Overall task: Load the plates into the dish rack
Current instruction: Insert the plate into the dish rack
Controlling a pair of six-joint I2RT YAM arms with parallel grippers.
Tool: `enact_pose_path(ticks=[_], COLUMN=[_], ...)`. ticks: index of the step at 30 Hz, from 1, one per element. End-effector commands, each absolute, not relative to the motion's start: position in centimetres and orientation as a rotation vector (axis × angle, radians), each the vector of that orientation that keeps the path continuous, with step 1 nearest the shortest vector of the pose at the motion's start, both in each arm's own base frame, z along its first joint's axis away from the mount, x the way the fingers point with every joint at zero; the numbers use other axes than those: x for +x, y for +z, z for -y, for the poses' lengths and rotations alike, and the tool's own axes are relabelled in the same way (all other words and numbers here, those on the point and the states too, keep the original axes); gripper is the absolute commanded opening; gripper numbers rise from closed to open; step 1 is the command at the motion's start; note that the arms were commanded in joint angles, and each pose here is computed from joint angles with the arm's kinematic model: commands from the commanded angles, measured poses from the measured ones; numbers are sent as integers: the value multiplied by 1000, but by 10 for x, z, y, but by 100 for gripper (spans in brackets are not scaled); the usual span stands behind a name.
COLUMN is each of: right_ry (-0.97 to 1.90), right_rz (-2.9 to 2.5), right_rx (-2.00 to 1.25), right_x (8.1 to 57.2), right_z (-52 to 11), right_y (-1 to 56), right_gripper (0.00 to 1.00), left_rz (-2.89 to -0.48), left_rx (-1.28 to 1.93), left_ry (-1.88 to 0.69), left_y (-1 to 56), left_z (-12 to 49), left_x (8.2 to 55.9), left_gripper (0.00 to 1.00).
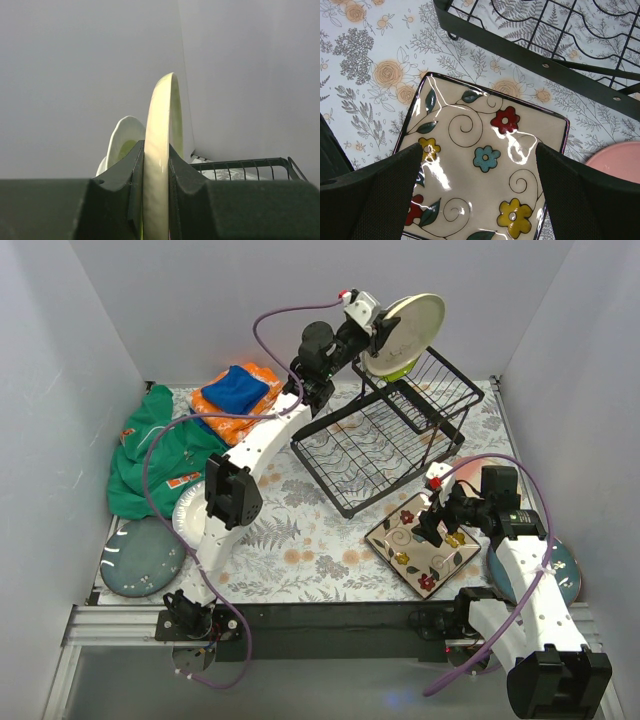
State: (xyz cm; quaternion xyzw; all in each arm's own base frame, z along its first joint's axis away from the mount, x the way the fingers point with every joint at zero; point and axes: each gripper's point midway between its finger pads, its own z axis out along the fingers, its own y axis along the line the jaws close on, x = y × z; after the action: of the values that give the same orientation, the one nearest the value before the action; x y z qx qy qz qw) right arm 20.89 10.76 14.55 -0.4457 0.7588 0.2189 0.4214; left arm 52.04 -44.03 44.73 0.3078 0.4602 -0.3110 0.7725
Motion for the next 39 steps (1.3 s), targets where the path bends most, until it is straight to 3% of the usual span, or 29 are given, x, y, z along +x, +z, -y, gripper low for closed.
enact_pose_path(ticks=[1, 29, 33, 39], right_ry=[565, 565, 568, 569], right_rz=[-1880, -1880, -1882, -1882], right_rx=[-1130, -1127, -1127, -1127], right_x=[207, 207, 207, 207], right_z=[-109, -108, -109, -108], right_y=[149, 150, 149, 149], right_gripper=[98, 98, 98, 98], left_rz=[-819, -880, -869, -871], left_rx=[604, 532, 516, 503], left_ry=[-614, -569, -574, -563], left_y=[504, 475, 479, 483], left_z=[430, 436, 436, 433], left_x=[501, 517, 515, 514], left_gripper=[0, 0, 20, 33])
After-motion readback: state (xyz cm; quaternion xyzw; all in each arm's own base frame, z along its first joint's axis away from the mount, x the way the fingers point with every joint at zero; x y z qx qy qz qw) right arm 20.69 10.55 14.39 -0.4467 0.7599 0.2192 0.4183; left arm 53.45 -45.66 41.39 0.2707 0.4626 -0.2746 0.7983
